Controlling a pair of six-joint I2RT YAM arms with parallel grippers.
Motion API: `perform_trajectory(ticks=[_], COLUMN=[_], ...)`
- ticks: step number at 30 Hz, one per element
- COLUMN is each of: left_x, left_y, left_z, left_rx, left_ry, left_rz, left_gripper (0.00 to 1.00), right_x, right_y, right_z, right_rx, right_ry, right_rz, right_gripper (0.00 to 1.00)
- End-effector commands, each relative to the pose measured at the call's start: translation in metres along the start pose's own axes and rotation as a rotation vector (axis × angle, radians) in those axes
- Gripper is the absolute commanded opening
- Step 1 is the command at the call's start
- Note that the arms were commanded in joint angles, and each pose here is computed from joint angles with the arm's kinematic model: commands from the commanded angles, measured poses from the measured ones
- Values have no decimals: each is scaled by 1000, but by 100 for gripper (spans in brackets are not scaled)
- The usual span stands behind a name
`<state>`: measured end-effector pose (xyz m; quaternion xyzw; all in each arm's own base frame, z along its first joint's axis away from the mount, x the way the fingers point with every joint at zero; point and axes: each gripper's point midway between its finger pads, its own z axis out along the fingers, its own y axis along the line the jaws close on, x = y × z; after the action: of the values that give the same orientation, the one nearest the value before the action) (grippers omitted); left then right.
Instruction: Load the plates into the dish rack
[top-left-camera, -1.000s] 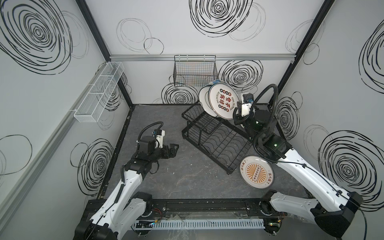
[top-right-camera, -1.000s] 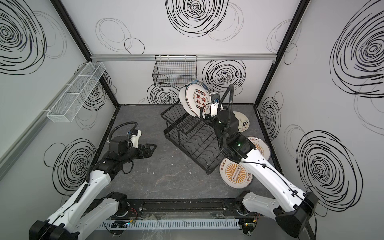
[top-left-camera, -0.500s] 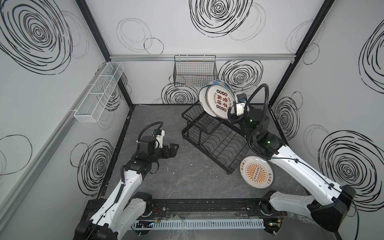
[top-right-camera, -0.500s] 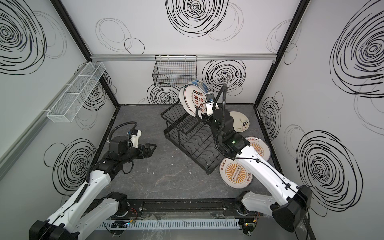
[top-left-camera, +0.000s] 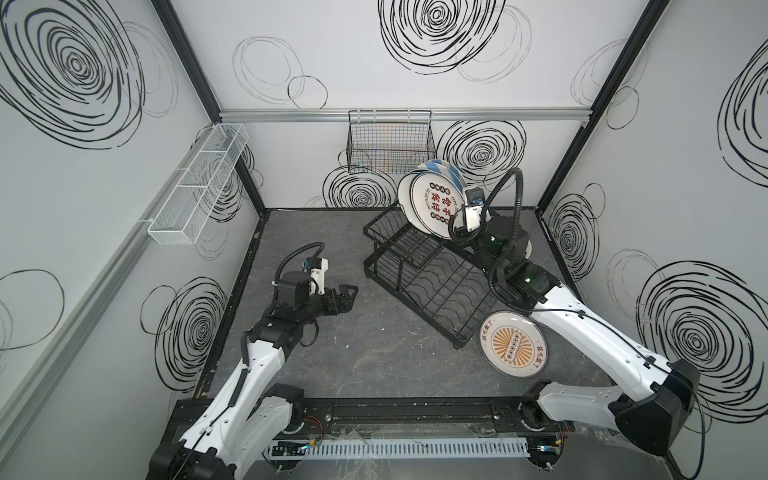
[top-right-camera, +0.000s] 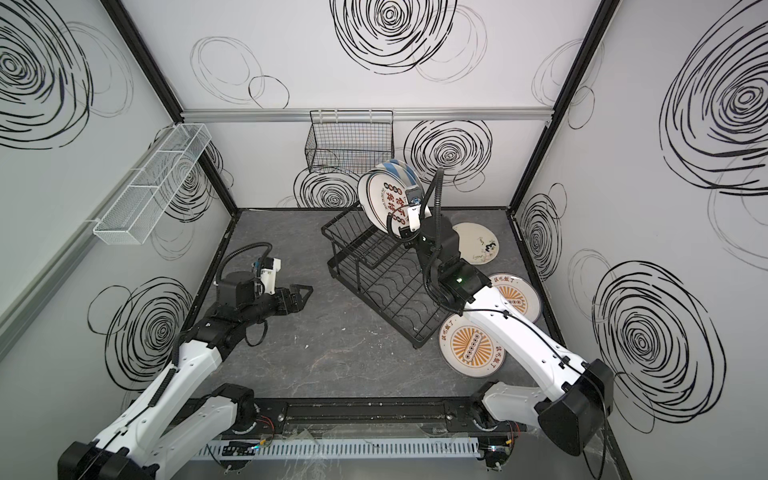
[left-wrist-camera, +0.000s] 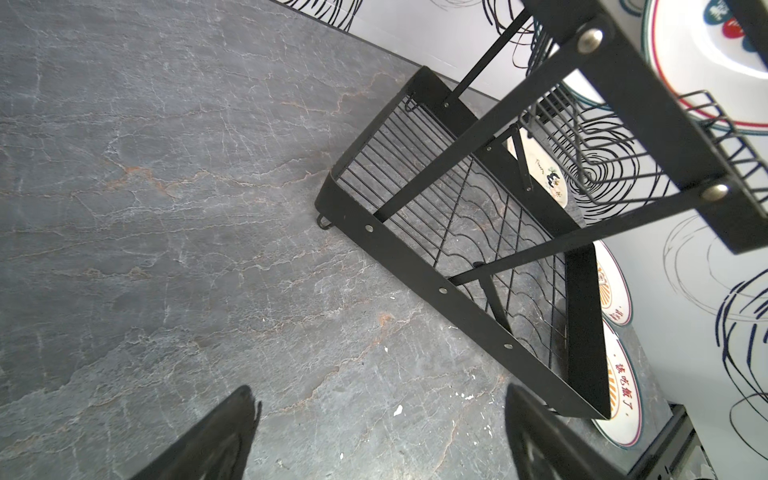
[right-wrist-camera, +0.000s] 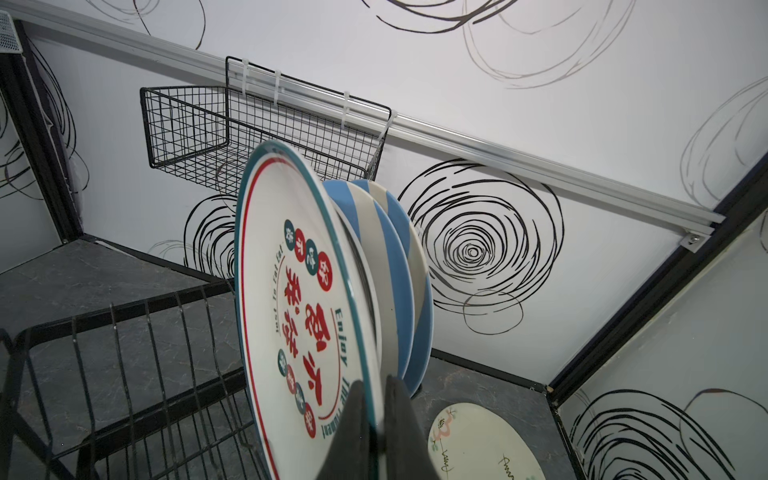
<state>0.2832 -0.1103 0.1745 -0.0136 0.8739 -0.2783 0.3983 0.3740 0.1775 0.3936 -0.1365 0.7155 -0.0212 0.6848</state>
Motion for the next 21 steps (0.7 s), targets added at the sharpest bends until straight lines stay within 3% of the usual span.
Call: perform_trajectory(ticks=[1, 21], left_x=[-11, -10], left_y=[-9, -10], left_z=[-1, 6], left_rx=[37, 52], left_ry=[-48, -39], left_rz=[8, 7], left_gripper=[96, 96], right_x=[-20, -20], right_y=[2, 23], right_z=[-1, 18], right_rx=[-20, -71], right_ry=[-83, -79], right_rz=[18, -34], right_gripper=[0, 0])
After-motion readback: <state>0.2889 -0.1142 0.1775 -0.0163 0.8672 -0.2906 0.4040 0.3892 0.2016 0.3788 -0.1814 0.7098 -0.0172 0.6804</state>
